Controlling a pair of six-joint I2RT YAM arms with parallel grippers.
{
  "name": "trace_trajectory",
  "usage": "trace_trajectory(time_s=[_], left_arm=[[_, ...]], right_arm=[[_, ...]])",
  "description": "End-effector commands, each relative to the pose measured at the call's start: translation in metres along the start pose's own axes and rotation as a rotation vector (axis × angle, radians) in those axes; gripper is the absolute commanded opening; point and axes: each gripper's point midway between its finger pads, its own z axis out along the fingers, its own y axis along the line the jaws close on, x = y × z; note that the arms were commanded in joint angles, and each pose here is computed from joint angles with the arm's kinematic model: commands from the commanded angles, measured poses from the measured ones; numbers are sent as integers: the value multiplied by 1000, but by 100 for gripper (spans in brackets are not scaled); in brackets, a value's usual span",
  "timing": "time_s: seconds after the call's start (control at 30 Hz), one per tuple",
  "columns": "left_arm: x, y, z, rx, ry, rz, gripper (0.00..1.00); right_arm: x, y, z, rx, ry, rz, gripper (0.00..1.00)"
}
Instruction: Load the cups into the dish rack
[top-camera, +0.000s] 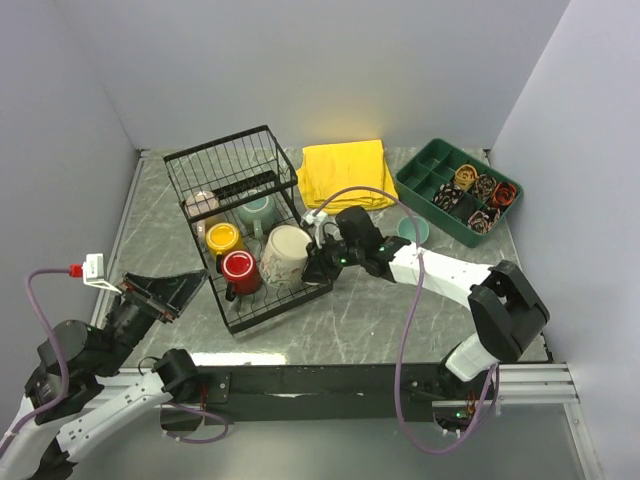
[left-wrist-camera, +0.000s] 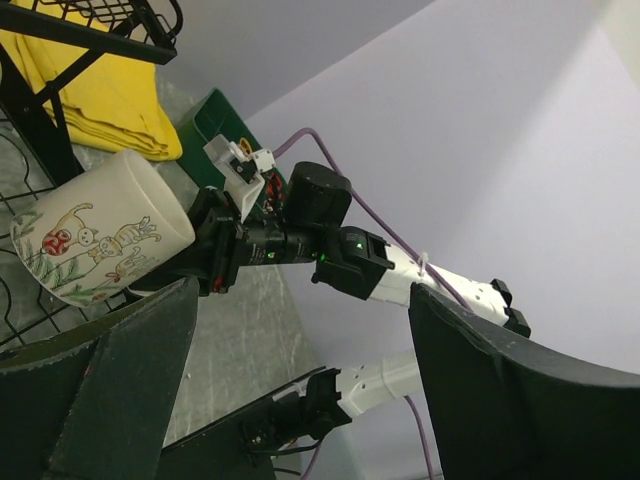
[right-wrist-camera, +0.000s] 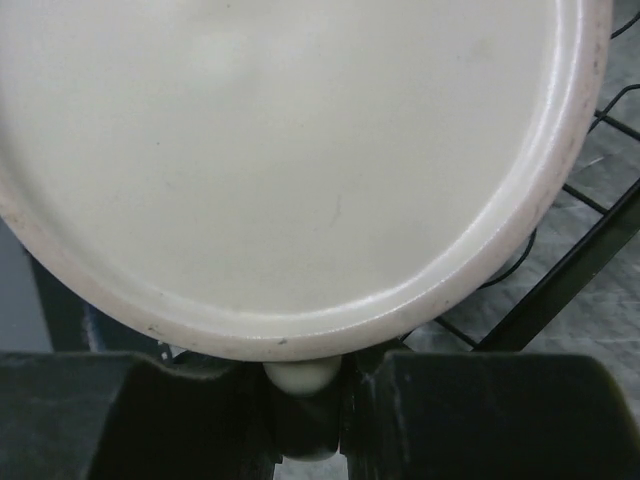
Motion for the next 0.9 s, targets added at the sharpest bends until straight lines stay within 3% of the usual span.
trace_trajectory(time_s=[0.0, 0.23, 0.53, 0.87], left_arm=[[-3, 7, -3, -23, -18, -5, 91], [-4, 8, -5, -21, -27, -20, 92], [-3, 14, -6, -40, -26, -22, 92], [0, 18, -6, -47, -20, -25, 92]], right_arm=[[-82, -11, -8, 141, -210, -208, 0], [-91, -42, 1, 305, -184, -279, 0], [-104, -44, 21, 454, -198, -414, 0], [-113, -64, 35, 553, -202, -424, 4]])
